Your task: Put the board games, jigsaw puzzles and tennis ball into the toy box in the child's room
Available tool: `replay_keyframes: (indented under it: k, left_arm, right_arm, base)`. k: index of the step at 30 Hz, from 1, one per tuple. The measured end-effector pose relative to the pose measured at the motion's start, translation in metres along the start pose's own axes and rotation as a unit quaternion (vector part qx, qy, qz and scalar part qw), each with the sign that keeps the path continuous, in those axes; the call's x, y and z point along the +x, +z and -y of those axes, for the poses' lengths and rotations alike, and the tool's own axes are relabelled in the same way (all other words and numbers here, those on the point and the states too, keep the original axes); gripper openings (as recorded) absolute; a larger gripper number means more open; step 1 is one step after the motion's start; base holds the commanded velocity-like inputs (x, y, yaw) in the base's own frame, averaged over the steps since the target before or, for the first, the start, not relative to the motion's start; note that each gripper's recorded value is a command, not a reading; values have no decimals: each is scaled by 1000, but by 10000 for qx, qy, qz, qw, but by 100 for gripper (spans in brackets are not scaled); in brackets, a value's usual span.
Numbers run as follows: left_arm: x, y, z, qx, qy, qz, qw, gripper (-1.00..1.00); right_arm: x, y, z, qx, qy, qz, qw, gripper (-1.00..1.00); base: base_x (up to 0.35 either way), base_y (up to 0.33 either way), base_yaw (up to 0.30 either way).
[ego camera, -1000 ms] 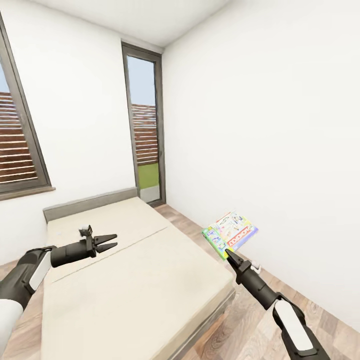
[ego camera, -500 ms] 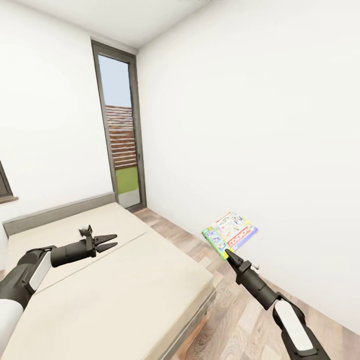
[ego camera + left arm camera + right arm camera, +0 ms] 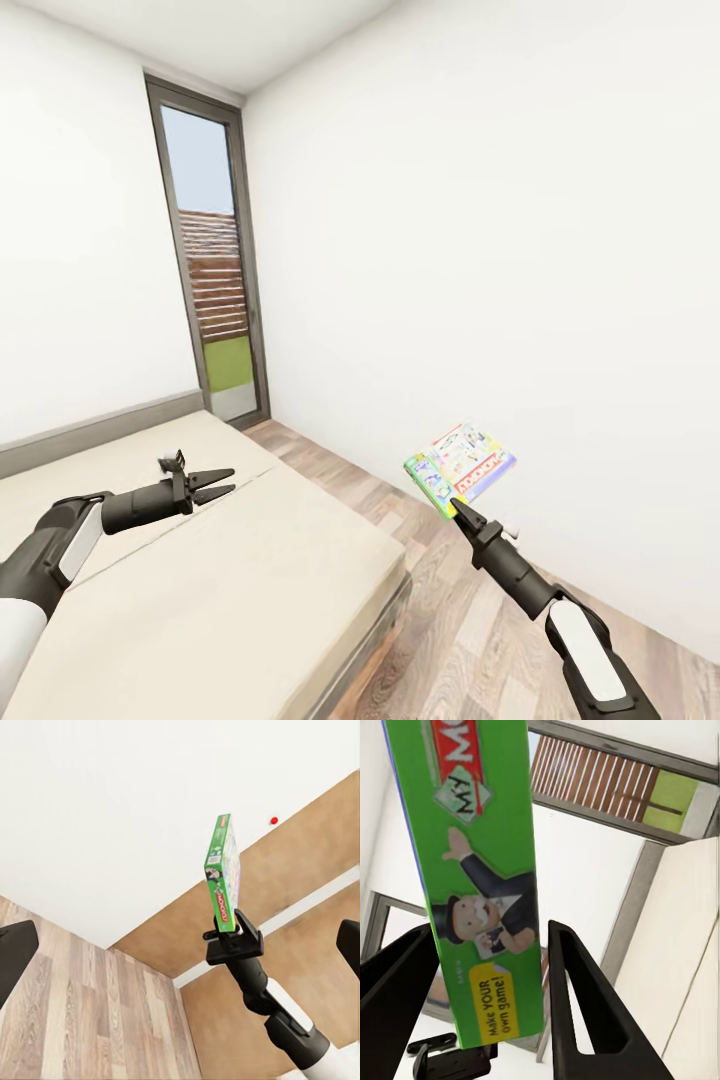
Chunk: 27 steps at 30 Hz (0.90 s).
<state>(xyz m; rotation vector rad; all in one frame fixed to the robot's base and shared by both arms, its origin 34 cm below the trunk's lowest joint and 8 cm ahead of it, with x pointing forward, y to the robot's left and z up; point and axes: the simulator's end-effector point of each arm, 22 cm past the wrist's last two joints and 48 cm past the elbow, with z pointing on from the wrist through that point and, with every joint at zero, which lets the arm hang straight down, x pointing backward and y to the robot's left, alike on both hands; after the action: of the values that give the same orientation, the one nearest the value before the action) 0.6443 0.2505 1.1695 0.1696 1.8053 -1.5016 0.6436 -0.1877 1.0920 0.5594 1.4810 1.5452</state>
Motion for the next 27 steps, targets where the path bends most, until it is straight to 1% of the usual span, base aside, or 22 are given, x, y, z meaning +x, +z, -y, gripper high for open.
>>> replay_keyframes:
  k: [13,27]
  left_arm:
    - [3,1,-5,-20,-47,-23,10000,100]
    - [4,2,-8,-33,-63,-34,10000,100]
  right_arm:
    - [1,-1,8,78,39,-2,10000,-100]
    - [2,-1,12,110,49,-7,9999,-100]
  base:
    - [0,0,-236]
    - [0,0,-271]
